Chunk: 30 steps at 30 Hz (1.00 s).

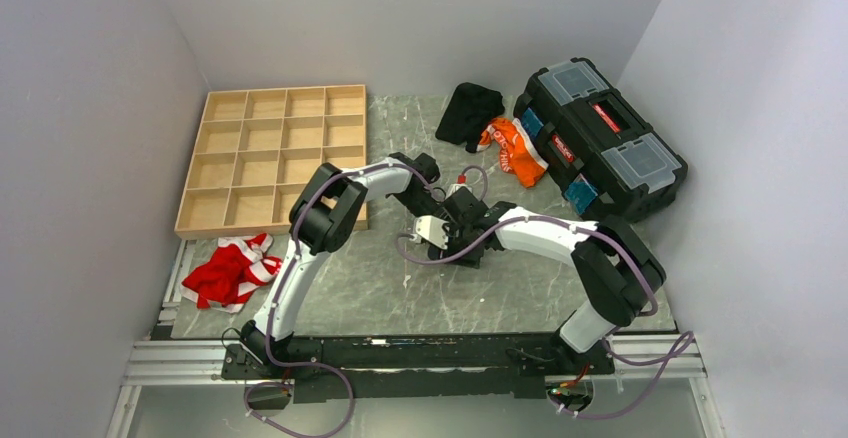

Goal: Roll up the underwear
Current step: Pick up the underwear from the center of the board.

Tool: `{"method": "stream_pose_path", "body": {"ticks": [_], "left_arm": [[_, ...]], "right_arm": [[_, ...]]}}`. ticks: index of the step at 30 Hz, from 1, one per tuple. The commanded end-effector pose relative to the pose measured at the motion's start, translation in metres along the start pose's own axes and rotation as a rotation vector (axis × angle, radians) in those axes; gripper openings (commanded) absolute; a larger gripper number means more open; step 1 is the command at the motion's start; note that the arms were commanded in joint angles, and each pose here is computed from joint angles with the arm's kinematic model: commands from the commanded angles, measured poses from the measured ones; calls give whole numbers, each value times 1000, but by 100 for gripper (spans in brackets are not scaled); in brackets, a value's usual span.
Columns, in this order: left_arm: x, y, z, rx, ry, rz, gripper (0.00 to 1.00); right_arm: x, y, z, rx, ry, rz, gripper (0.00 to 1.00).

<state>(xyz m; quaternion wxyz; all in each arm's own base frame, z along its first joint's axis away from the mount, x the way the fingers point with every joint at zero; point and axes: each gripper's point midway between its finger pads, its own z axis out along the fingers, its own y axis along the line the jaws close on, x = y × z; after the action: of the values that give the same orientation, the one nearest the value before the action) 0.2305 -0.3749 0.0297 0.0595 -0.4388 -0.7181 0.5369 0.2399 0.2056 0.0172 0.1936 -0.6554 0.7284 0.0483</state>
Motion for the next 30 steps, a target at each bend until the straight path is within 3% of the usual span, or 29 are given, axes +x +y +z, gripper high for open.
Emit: {"method": "stream_pose_path", "body": {"ticks": [1, 5, 8, 20, 30], "left_arm": [[38, 47, 17, -137, 139, 35, 0], [37, 44, 17, -127, 135, 35, 0], [36, 43, 16, -127, 132, 34, 2], [1, 18, -29, -174, 12, 108, 76], [-17, -4, -93, -253, -116, 149, 89]], "right_arm": [[-3, 2, 14, -31, -1, -5, 44], [-3, 5, 15, -49, 1, 0, 27], [-4, 7, 9, -55, -2, 8, 1], [-6, 22, -36, -58, -52, 77, 0], [-5, 14, -59, -21, -82, 98, 0]]}}
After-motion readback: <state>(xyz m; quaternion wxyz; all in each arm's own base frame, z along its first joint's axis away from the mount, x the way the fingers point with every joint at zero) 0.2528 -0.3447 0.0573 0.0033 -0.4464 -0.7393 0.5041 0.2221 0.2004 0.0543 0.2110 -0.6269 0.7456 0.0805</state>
